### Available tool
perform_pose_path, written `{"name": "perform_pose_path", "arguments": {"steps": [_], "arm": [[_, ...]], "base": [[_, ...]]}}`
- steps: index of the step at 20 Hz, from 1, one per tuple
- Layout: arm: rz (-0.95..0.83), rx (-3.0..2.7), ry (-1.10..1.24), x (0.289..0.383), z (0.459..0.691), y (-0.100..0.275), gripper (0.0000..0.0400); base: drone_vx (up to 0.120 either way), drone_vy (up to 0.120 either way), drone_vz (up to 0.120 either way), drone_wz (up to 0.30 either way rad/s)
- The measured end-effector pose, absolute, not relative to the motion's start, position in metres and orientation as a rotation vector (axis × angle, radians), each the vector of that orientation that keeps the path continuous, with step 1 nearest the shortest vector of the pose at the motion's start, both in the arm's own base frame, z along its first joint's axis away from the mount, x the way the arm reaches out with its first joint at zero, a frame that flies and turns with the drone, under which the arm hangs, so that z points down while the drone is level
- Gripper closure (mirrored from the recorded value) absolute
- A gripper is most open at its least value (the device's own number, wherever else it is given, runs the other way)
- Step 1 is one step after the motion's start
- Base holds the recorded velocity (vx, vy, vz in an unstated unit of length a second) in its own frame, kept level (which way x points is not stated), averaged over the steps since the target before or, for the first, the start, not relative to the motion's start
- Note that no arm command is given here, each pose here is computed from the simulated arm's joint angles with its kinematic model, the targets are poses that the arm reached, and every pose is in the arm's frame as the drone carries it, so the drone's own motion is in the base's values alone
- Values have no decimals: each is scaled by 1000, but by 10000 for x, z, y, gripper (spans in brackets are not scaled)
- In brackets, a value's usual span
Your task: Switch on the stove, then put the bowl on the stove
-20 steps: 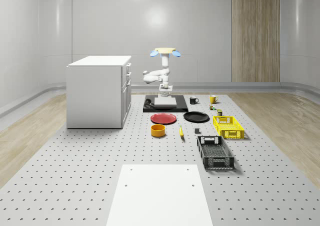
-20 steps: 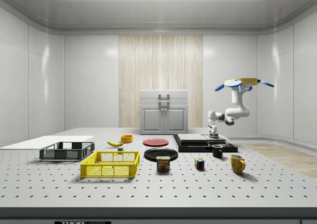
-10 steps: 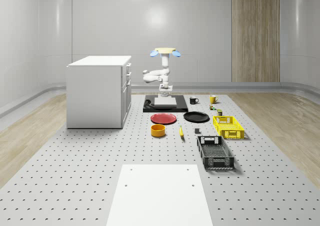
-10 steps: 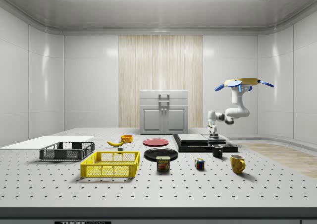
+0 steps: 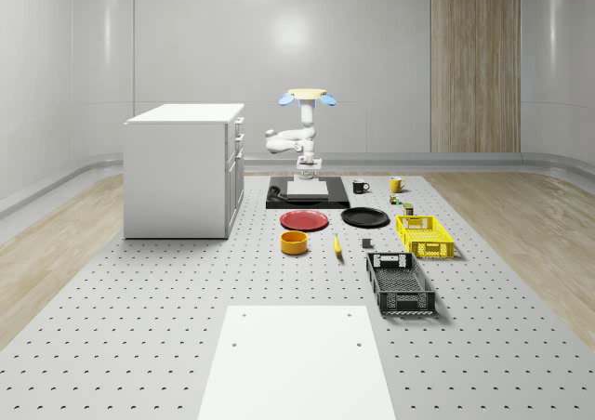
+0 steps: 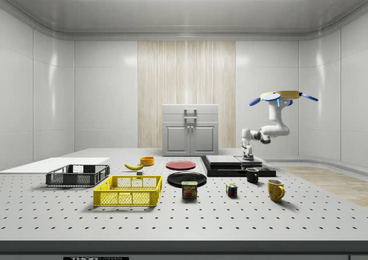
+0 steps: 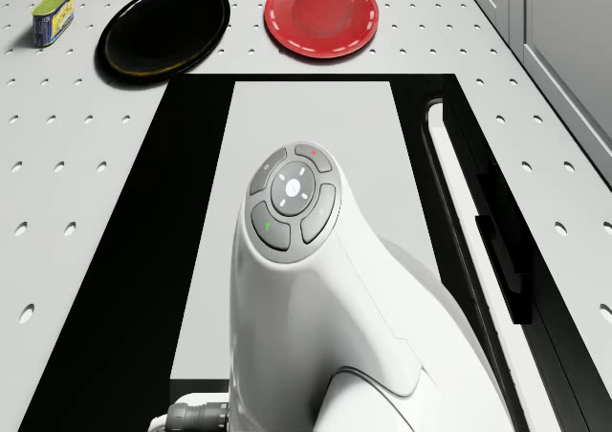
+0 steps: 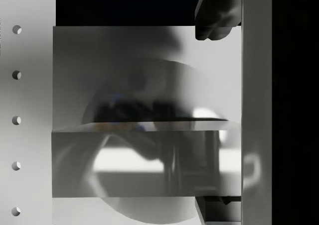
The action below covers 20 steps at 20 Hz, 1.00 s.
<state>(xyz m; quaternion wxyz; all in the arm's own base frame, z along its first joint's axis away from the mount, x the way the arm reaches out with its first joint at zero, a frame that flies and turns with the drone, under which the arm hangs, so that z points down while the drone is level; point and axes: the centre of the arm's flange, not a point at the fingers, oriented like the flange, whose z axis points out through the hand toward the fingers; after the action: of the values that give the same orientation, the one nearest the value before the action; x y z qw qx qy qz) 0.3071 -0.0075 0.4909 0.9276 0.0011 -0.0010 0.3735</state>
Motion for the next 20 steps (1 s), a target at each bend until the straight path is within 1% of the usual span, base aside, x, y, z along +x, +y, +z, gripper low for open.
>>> {"name": "perform_pose_path", "arguments": {"steps": [3, 4, 12, 19, 20], "arm": [[766, 2, -2, 3070, 4908, -121, 0], [739, 4, -1, 3096, 4915, -88, 0], [772, 2, -2, 3073, 4910, -257, 0], [781, 1, -2, 3069, 4907, -307, 0], [782, 1, -2, 3068, 4907, -310, 0]], "base": [[0, 0, 0, 0], [0, 0, 0, 0], [0, 0, 0, 0], [0, 0, 0, 0], [0, 0, 120, 0]]}}
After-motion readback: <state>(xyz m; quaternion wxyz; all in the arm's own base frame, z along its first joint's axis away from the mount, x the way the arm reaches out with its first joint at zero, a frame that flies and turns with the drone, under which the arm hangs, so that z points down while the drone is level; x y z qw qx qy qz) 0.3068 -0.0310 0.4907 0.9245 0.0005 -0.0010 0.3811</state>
